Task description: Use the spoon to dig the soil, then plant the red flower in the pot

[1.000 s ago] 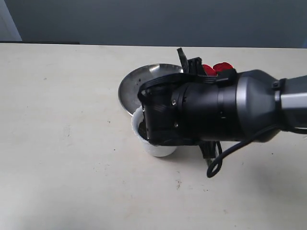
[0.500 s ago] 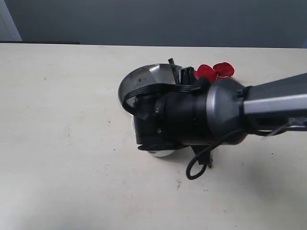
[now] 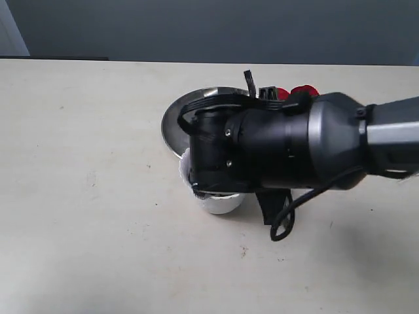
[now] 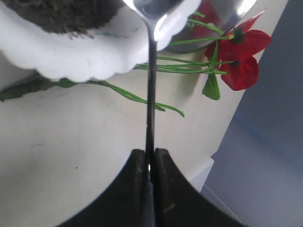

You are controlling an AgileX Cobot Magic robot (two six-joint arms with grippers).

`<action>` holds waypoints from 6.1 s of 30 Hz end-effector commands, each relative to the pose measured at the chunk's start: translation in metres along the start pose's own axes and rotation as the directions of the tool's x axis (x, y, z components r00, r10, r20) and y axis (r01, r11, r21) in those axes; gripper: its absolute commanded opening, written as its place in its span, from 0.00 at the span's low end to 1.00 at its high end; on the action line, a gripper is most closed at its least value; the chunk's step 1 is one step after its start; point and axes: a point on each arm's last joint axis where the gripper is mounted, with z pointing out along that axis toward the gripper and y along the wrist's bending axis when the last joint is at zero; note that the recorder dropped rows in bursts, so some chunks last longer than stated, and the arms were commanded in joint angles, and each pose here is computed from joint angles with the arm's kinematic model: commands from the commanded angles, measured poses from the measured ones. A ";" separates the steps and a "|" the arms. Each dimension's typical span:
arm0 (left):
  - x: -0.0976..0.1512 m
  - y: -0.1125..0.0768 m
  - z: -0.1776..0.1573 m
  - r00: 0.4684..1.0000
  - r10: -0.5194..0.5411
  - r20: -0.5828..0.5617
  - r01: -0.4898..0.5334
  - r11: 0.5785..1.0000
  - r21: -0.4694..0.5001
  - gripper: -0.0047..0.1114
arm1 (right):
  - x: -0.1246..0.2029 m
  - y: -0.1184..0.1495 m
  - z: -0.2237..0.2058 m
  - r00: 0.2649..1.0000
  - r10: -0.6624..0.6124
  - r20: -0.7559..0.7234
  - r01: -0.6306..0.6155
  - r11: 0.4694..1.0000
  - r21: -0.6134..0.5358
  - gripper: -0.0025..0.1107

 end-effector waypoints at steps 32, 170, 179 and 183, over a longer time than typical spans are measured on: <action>-0.001 0.000 0.000 1.000 -0.008 0.014 0.008 1.000 0.000 0.04 | 0.064 -0.151 0.021 0.527 0.780 0.337 -0.619 0.624 -0.477 0.02; -0.001 0.000 0.000 1.000 -0.008 0.014 0.008 1.000 0.000 0.04 | 0.031 -0.074 0.184 0.182 0.940 -0.289 -0.844 -0.001 -0.536 0.38; -0.001 0.000 0.000 1.000 -0.008 0.014 0.008 1.000 0.000 0.04 | 0.027 -0.067 0.192 0.198 0.928 -0.315 -0.849 0.001 -0.529 0.51; -0.001 0.000 0.000 1.000 -0.008 0.014 0.008 1.000 0.000 0.04 | 0.025 -0.062 0.197 0.207 0.921 -0.330 -0.851 0.003 -0.525 0.47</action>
